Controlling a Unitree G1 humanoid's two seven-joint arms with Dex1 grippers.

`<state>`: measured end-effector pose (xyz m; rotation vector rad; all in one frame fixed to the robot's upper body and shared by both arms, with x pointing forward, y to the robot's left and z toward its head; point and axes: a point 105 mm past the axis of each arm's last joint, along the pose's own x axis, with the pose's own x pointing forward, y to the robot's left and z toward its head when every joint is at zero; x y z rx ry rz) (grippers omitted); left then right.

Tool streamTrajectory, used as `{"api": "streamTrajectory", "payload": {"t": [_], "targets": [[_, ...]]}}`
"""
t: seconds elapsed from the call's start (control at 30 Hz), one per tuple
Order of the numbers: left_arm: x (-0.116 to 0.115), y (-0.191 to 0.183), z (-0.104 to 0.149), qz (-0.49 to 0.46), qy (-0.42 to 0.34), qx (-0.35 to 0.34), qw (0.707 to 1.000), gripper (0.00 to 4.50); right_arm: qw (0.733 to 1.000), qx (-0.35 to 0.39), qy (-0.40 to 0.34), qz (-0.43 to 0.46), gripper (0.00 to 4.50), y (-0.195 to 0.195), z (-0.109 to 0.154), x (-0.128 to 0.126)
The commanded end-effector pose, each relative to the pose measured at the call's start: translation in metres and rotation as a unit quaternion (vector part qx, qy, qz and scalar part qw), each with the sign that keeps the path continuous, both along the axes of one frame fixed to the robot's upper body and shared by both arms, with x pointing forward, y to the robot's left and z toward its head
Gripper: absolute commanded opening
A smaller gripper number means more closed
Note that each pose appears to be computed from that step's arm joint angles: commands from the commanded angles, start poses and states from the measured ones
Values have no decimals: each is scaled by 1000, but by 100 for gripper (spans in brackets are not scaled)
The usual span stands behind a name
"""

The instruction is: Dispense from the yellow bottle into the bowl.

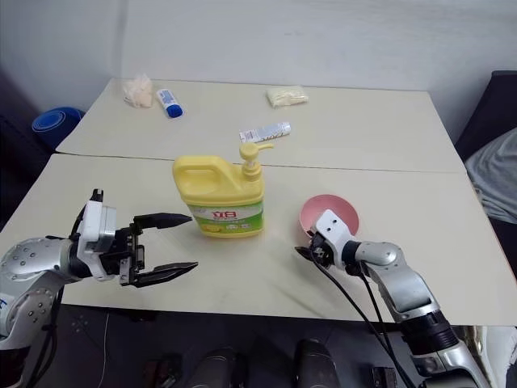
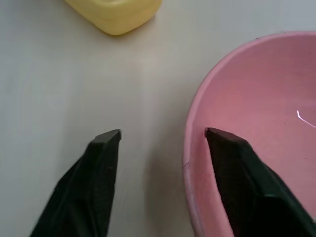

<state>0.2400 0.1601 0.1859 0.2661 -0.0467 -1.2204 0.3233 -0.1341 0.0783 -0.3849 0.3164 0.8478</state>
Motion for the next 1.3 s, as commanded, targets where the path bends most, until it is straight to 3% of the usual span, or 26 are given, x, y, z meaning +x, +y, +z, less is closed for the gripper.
{"api": "streamTrajectory", "payload": {"t": [0.03,0.13,0.2,0.43,0.67,0.8,1.0,1.3], "targets": [[-1,-2,21,-7,-28,-11,1000,450,1000,-5,-22,16,129,1,9,1],[-1,-7,39,-23,-34,-24,999,450,999,-8,-29,27,35,0,18,1],[5,-13,66,-27,-50,-50,997,409,998,-13,-47,45,0,-1,34,1],[48,-41,134,-16,-115,-60,991,202,990,-26,-97,99,0,7,100,8],[83,-66,143,-23,-85,19,996,3,982,-49,-116,139,0,17,133,11],[81,-74,136,-54,-44,69,995,3,977,-71,-128,156,0,17,146,12],[83,-87,124,-62,-23,91,994,3,971,-80,-149,171,0,22,164,11],[96,-86,101,-35,3,147,989,3,968,-86,-141,190,0,28,167,4]]}}
